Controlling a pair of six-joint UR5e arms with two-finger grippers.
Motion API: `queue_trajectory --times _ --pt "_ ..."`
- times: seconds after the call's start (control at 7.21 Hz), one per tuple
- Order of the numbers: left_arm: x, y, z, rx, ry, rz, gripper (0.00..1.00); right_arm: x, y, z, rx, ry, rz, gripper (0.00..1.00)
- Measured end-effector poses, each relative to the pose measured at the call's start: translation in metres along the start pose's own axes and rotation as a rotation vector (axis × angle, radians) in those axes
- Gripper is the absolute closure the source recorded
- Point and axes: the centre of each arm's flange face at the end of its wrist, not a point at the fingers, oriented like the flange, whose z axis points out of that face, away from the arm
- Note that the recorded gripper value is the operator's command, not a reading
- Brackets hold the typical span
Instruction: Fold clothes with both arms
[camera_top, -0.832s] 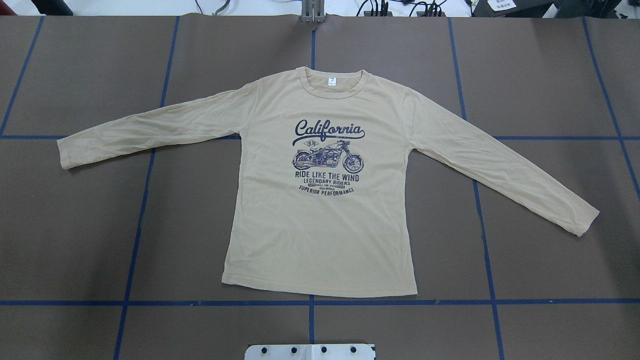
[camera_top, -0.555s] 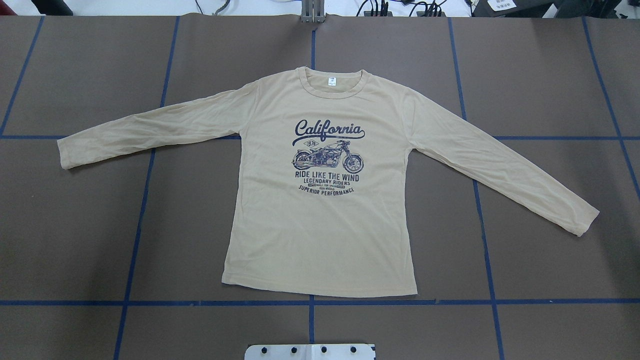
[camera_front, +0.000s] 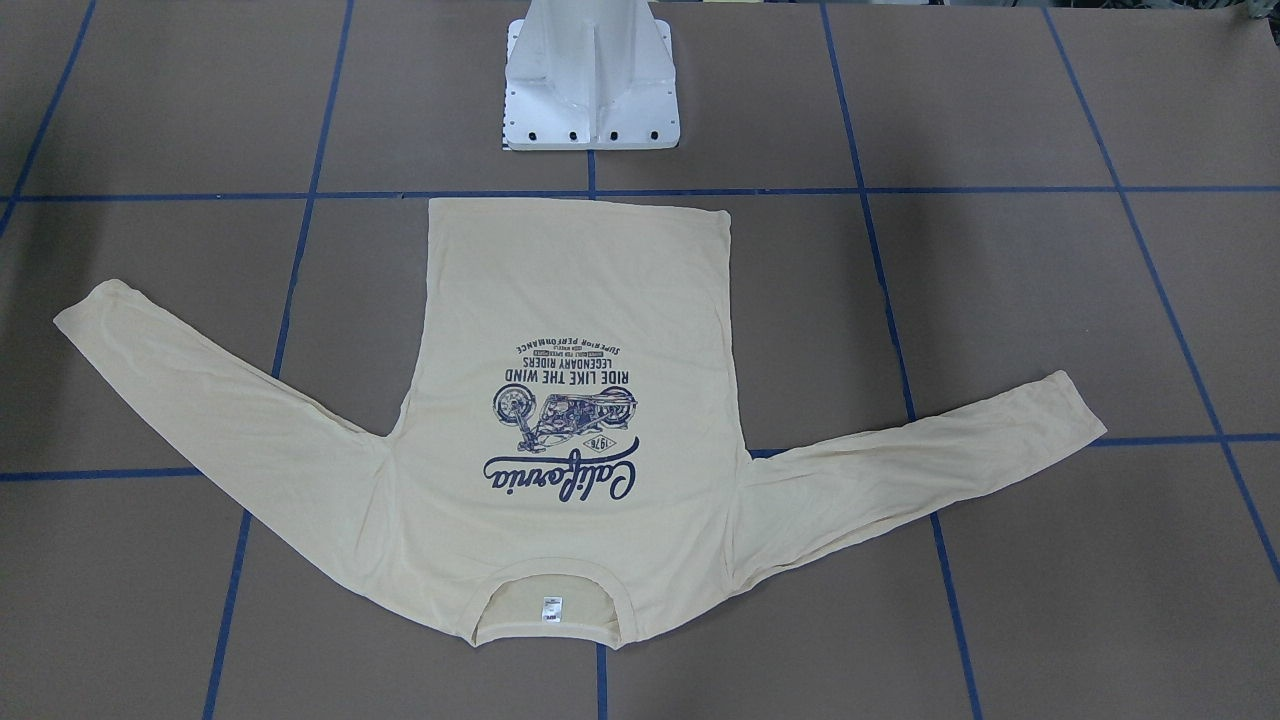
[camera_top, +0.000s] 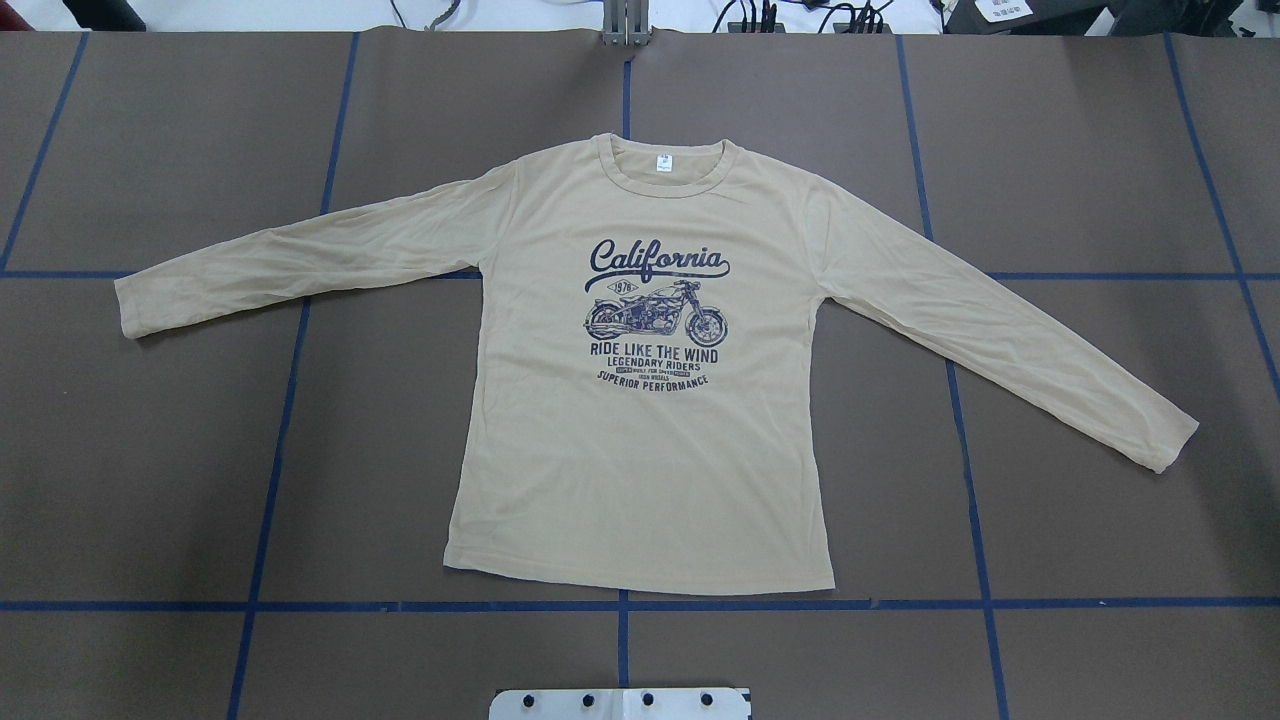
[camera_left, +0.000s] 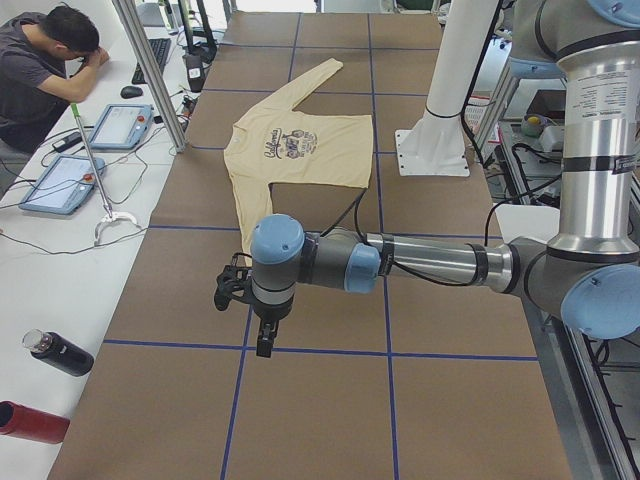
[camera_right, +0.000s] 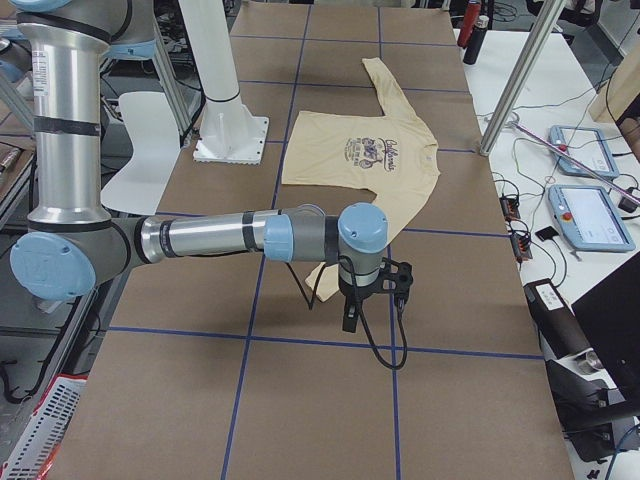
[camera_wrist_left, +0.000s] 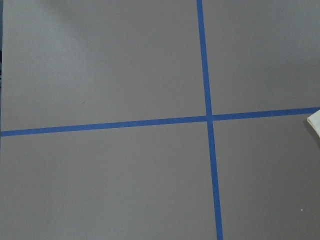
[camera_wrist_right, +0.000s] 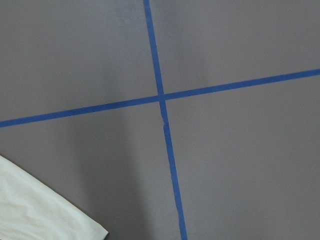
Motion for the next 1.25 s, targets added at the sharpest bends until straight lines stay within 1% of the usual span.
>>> queue_trajectory --times 0.28,0.42,0.55,0.69,0.83,0.97,1.25 --pt "0.023 -0.039 -0.023 0.060 0.013 0.054 0.00 -0.012 -0.013 0.001 0.018 -0.010 -0.038 0.00" --pt "0.037 -0.055 -0.030 0.094 0.031 0.096 0.00 -0.014 -0.018 0.010 0.038 -0.047 -0.066 0.00" --pt "0.049 -0.062 -0.029 0.132 0.046 0.148 0.00 -0.021 -0.021 0.022 0.052 -0.102 -0.095 0.00" --pt "0.053 -0.062 -0.022 0.151 0.055 0.174 0.00 -0.040 -0.022 0.036 0.057 -0.138 -0.137 0.00" --pt "0.055 -0.062 -0.016 0.155 0.063 0.173 0.00 -0.063 -0.020 0.048 0.054 -0.160 -0.169 0.00" --pt "0.059 -0.062 -0.013 0.156 0.080 0.172 0.00 -0.090 -0.016 0.063 0.045 -0.180 -0.172 0.00" --pt "0.067 -0.061 -0.009 0.147 0.126 0.172 0.00 -0.144 -0.001 0.089 0.019 -0.230 -0.119 0.00"
